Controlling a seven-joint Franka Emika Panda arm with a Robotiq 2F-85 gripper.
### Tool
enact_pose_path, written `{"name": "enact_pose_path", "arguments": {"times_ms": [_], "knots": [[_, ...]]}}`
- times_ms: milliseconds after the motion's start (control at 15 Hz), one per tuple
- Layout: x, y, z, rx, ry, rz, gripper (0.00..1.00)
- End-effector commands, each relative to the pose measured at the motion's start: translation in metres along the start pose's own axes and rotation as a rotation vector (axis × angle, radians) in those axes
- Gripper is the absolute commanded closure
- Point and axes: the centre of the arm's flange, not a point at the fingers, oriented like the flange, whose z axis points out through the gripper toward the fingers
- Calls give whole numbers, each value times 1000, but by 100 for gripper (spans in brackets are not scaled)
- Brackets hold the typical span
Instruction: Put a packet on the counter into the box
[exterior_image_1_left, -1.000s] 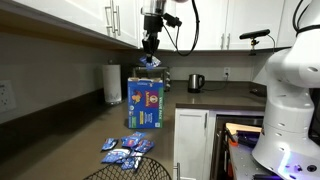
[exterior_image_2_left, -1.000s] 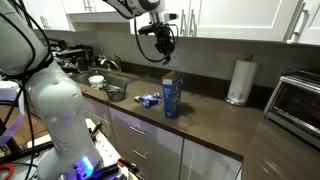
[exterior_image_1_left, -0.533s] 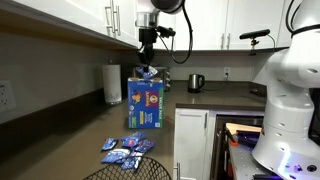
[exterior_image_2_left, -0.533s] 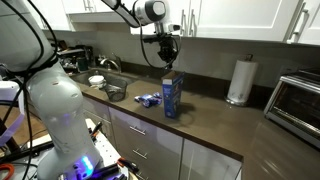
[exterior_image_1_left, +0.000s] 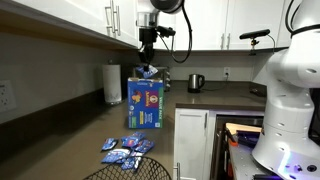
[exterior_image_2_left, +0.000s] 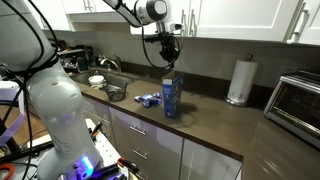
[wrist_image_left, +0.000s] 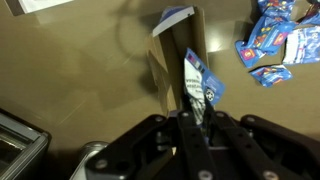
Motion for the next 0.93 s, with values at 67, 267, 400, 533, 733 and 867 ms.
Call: {"name": "enact_pose_path", "arguments": {"times_ms": [67, 267, 400, 533, 733, 867], "knots": [[13, 17, -3, -29, 11, 25, 96], [17, 22, 1, -33, 11, 38, 96], [20, 22, 6, -38, 5, 37, 96], [23, 22, 11, -40, -6, 31, 96], [25, 21, 19, -44, -22, 28, 89], [23, 19, 18, -38, -27, 22, 63]]}}
